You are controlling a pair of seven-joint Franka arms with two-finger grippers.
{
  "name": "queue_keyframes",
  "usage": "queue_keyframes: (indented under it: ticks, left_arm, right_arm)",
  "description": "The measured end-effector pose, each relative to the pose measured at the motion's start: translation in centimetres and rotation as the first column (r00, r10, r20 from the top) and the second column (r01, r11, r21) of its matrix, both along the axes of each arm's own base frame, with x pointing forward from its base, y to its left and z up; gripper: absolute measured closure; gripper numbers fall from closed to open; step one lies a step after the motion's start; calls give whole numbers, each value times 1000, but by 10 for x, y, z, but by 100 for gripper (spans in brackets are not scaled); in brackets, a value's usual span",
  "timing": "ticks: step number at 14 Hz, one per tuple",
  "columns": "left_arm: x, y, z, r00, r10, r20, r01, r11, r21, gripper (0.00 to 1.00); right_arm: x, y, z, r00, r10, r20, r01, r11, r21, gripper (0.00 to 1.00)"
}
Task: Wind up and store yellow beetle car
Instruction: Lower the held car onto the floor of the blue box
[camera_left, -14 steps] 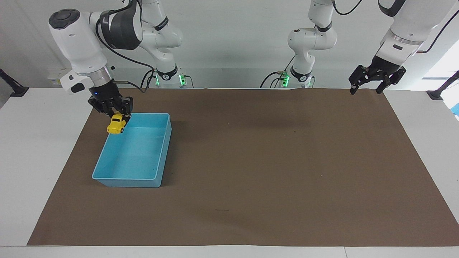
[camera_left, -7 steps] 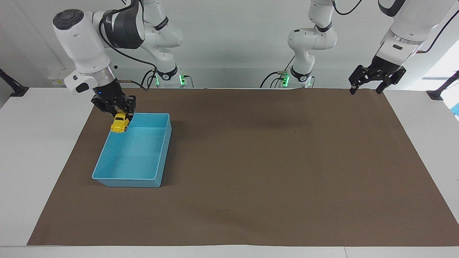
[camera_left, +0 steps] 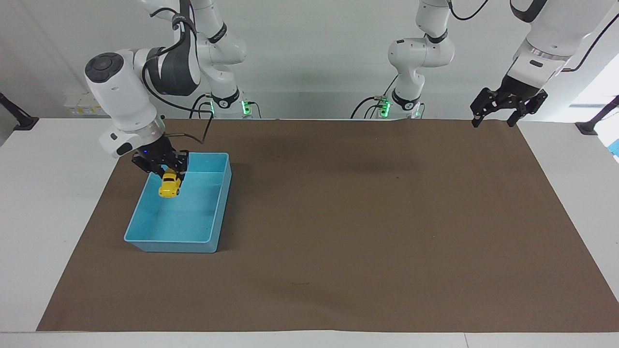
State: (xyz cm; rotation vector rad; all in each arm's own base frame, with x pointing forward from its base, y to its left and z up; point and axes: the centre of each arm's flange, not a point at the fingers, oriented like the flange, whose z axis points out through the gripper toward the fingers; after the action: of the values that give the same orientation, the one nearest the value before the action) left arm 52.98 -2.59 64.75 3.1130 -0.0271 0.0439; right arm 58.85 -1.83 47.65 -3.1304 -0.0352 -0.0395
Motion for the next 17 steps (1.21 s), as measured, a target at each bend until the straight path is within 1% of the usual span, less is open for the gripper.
queue_keyframes:
  ticks: [3,6,7,9,12,15,17]
  left_arm:
    - [0,0,0,1000,0,0,0,1000,0,0]
    - [0,0,0,1000,0,0,0,1000,0,0]
    - [0,0,0,1000,0,0,0,1000,0,0]
    - [0,0,0,1000,0,0,0,1000,0,0]
    - [0,0,0,1000,0,0,0,1000,0,0]
    - [0,0,0,1000,0,0,0,1000,0,0]
    - [0,0,0,1000,0,0,0,1000,0,0]
  right_arm:
    - [1,-1,-19,1000,1,-22,-1,1000,0,54]
    - [1,0,-32,1000,14,4,-14,1000,-2,54]
    - [0,0,-42,1000,19,4,-19,1000,-2,54]
    - [0,0,-63,1000,28,-8,-28,1000,-3,54]
    - [-1,0,-84,999,46,-24,-46,999,-2,54]
    - [-10,-2,-105,998,44,-54,-44,999,-1,54]
    - [-17,-3,-119,997,44,-61,-44,999,0,54]
